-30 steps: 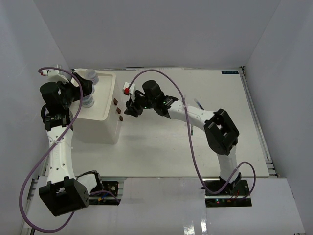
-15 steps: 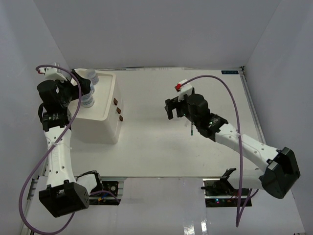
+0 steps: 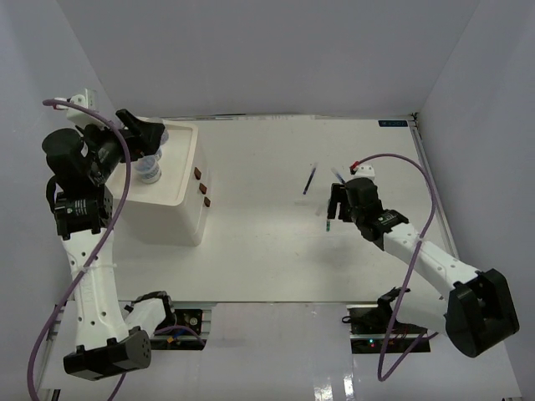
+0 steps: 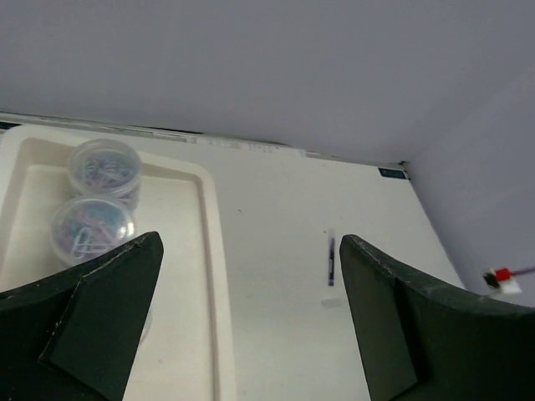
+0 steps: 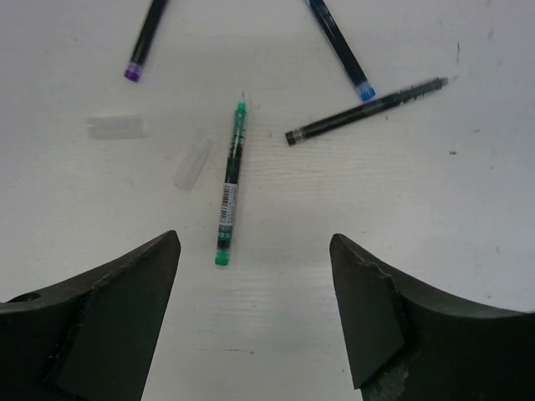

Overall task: Sort the stationery into containers
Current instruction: Pick up the pen from the center of the board.

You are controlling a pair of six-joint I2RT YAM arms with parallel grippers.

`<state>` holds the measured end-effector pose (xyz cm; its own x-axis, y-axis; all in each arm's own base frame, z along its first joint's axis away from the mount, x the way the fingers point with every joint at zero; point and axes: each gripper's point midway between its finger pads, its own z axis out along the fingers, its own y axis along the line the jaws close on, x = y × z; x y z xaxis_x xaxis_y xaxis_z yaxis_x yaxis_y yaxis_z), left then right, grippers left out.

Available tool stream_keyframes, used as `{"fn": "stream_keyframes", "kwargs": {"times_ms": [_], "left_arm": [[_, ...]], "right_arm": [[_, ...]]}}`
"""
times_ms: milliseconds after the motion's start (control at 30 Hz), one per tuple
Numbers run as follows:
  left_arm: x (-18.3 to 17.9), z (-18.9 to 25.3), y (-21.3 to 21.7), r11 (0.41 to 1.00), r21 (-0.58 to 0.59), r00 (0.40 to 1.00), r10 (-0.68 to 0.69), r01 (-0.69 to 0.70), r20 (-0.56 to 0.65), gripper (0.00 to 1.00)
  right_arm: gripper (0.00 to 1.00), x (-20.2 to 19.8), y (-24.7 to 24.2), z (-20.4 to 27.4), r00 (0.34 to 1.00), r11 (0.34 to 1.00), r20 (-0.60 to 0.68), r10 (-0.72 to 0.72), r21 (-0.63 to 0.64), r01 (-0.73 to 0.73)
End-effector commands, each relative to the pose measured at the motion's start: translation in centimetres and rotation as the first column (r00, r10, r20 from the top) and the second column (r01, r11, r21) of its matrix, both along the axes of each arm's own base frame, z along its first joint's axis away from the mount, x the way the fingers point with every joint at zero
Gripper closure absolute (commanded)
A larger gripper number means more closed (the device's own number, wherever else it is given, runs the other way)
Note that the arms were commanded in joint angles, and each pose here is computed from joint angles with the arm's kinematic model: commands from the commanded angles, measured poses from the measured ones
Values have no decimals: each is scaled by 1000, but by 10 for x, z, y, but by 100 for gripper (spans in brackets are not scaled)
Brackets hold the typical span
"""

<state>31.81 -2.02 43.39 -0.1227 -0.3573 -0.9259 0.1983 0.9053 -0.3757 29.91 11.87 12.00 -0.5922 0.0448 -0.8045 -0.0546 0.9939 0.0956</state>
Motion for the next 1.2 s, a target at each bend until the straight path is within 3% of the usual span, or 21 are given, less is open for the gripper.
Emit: {"fn": "stream_keyframes", "kwargs": {"times_ms": [0,33,133,300,667,867,967,1167], "left_arm": [[-12,4,-36,986,-57,987,-157,155,-33,2],[-12,4,-41,984,-60,984,-172,170,-34,2],[-11,4,-55,979,-67,980,-195,192,-40,2],[-7,-8,-101,954,-78,951,-296,290,-84,2],[18,-63,-175,944,-17,919,-326,330,-221,2],[18,-91,-196,933,-12,896,-350,360,-273,2],[17,-108,-207,928,-8,883,-358,374,-303,2],[14,-135,-235,910,31,855,-377,414,-355,2]], "right_arm": [[23,6,-1,-13,996,999,-75,-44,-1,44],[30,7,-1,-25,993,999,-112,-49,-17,48],[36,12,6,-40,985,999,-165,-42,-21,39],[41,22,14,-52,979,999,-198,-46,-14,44],[47,37,31,-79,964,998,-259,-51,11,56],[54,38,22,-94,954,994,-277,-111,-37,105],[59,36,18,-100,949,992,-289,-123,-54,112],[80,26,10,-96,951,990,-275,-140,-65,127]]}}
